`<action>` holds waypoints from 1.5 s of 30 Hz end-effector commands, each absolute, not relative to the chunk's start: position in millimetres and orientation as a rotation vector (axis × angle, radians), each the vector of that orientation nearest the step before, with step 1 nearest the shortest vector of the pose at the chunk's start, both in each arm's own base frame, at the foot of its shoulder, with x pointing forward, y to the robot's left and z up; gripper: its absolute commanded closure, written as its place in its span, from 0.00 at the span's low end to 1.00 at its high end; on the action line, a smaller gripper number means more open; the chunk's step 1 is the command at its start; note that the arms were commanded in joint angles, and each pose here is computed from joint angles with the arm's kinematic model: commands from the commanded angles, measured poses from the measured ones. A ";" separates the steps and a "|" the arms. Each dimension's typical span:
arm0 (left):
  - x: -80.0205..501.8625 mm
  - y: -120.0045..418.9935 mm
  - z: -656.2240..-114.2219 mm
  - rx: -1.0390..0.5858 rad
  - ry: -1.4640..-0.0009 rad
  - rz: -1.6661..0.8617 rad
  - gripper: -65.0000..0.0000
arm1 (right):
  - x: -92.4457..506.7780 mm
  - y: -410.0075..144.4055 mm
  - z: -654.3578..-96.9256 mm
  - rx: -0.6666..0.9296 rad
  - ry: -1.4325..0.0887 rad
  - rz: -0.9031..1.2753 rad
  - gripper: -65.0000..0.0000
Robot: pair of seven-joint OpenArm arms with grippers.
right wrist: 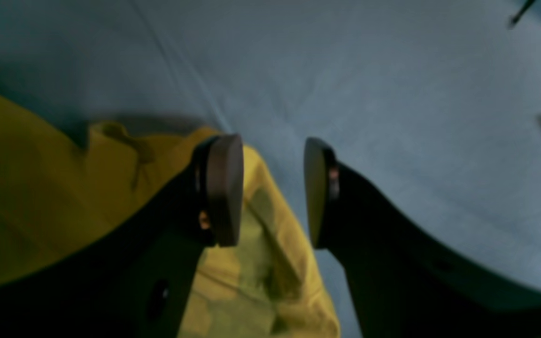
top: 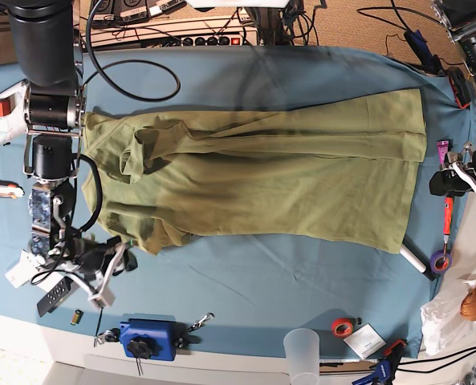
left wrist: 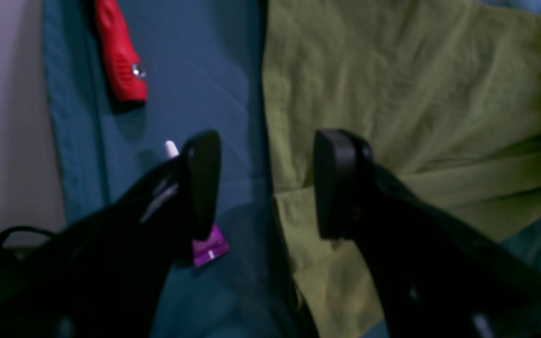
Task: Layout the t-shirt on the table in an organized manner, then fold the t-shirt properly
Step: 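Grasp the shirt's long edge at both ends with both grippers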
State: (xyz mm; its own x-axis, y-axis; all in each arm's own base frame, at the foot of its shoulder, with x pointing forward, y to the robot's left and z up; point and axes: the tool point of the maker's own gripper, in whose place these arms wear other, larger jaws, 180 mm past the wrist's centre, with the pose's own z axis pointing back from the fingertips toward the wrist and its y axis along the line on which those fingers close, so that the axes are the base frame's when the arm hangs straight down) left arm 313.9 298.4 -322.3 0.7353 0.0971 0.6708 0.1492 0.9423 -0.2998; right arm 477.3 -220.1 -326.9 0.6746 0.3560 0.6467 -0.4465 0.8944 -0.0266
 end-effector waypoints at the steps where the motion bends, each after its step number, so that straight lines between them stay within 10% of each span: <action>1: 322.6 305.0 -304.2 -0.334 -0.804 -0.041 0.50 | 490.8 -224.6 -305.5 0.117 -0.752 0.460 0.66; 16: 324.7 302.1 -300.5 -0.356 -0.824 -0.039 0.51 | 476.8 -231.7 -353.5 0.105 -0.649 0.418 0.66; 21: 335.6 298.4 -291.5 -0.376 -0.914 -0.016 0.82 | 471.7 -226.2 -362.3 0.119 -0.642 0.419 0.98; 24: 349.1 296.2 -280.2 -0.384 -1.035 0.018 1.00 | 471.3 -227.7 -364.1 0.112 -0.635 0.402 1.00; 35: 410.9 254.7 -296.4 -0.027 -1.024 -0.189 1.00 | 473.0 -232.5 -366.5 0.074 -0.625 0.361 1.00; 40: 436.6 238.1 -274.2 0.050 -1.065 -0.288 0.53 | 465.9 -236.2 -371.6 0.064 -0.576 0.361 1.00; 45: 440.6 231.8 -279.3 0.086 -1.096 -0.235 0.48 | 465.5 -236.1 -371.8 0.064 -0.572 0.362 1.00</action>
